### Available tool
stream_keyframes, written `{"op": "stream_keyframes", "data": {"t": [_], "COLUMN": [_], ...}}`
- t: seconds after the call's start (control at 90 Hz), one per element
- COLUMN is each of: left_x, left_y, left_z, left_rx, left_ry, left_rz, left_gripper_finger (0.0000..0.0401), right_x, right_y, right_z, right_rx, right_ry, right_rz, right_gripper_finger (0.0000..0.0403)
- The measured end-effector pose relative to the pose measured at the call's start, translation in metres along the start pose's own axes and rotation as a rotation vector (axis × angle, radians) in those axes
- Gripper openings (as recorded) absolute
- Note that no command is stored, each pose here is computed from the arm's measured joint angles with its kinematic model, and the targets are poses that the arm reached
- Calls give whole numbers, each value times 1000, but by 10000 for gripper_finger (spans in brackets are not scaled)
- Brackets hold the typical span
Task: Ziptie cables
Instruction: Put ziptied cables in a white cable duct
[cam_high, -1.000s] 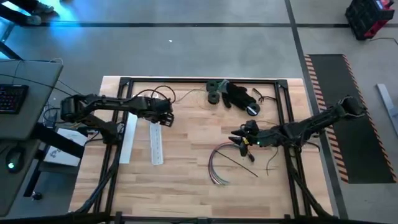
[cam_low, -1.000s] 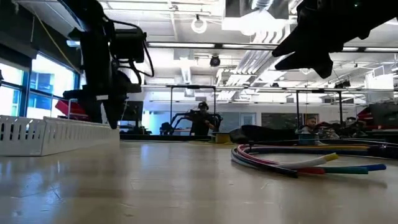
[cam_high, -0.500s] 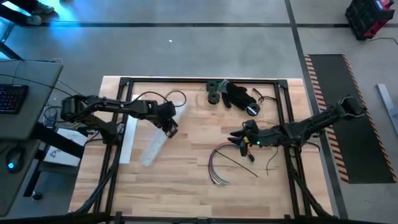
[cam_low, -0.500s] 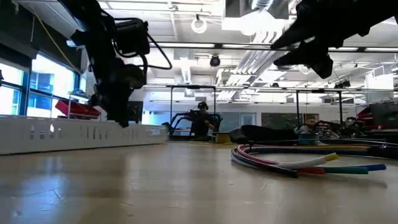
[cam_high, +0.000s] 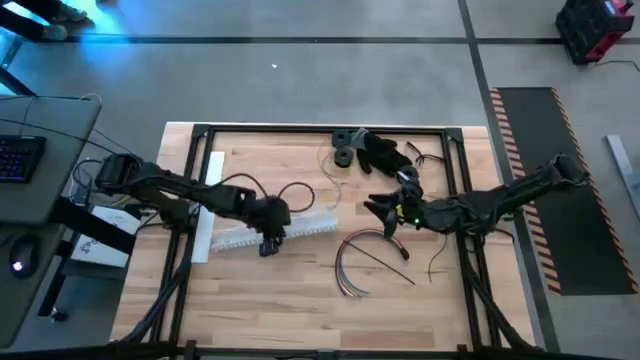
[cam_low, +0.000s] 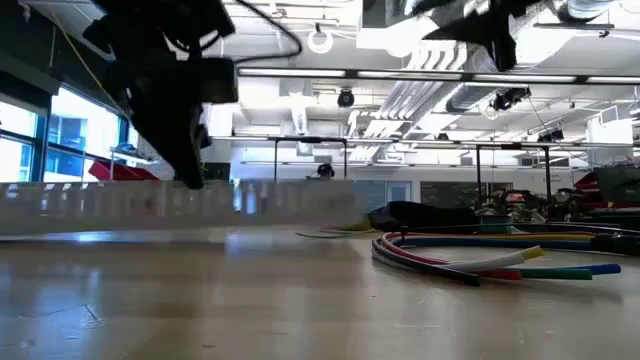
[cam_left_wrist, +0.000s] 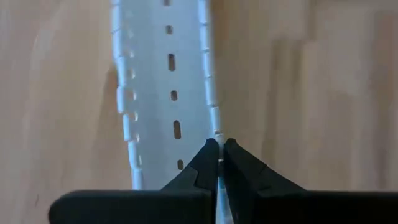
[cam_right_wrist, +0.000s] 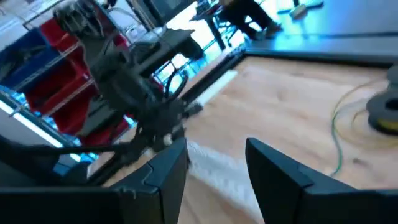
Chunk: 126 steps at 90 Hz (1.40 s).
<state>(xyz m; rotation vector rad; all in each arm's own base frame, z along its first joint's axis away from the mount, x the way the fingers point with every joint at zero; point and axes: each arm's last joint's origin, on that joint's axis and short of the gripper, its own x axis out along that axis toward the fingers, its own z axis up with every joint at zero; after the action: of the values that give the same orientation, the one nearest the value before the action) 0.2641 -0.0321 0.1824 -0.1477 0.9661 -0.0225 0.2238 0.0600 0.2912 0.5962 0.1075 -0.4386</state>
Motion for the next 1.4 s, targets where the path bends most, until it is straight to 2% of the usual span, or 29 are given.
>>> {"op": "stream_keyframes", "data": {"t": [0.089,0.178,0.3,0.422,0.489,0.578,0.733,0.878,0.967,1.144,1.311,1.4], "left_x": [0,2,12,25,34,44,52,43,33,14,7,7], "left_y": [-8,-12,-10,-5,-4,-3,-4,-9,-12,-20,-31,-37], "left_z": [7,14,18,17,16,13,15,35,52,80,90,87], "left_rx": [80,143,168,169,169,161,76,-8,-36,-123,-303,-420], "left_ry": [-97,-176,-219,-211,-193,-176,-179,-248,-277,-301,-307,-293], "left_rz": [0,60,137,192,197,198,188,175,177,147,51,17], "left_gripper_finger": [1,0,0,0,1,6,34,77,102,126,129,129], "right_x": [-3,-8,-13,-14,-15,-16,-22,-27,-26,-27,-31,-30], "right_y": [8,15,19,16,11,1,-16,-19,-29,-64,-83,-88], "right_z": [13,24,34,33,26,9,-25,-47,-68,-117,-134,-142], "right_rx": [-25,-43,-70,-71,-51,-33,-79,-198,-189,-77,-97,-111], "right_ry": [9,20,44,88,180,399,745,875,923,1010,988,975], "right_rz": [-31,-46,-64,-90,-101,-155,-378,-485,-488,-441,-443,-386], "right_gripper_finger": [149,149,149,149,149,149,149,150,150,150,150,150]}}
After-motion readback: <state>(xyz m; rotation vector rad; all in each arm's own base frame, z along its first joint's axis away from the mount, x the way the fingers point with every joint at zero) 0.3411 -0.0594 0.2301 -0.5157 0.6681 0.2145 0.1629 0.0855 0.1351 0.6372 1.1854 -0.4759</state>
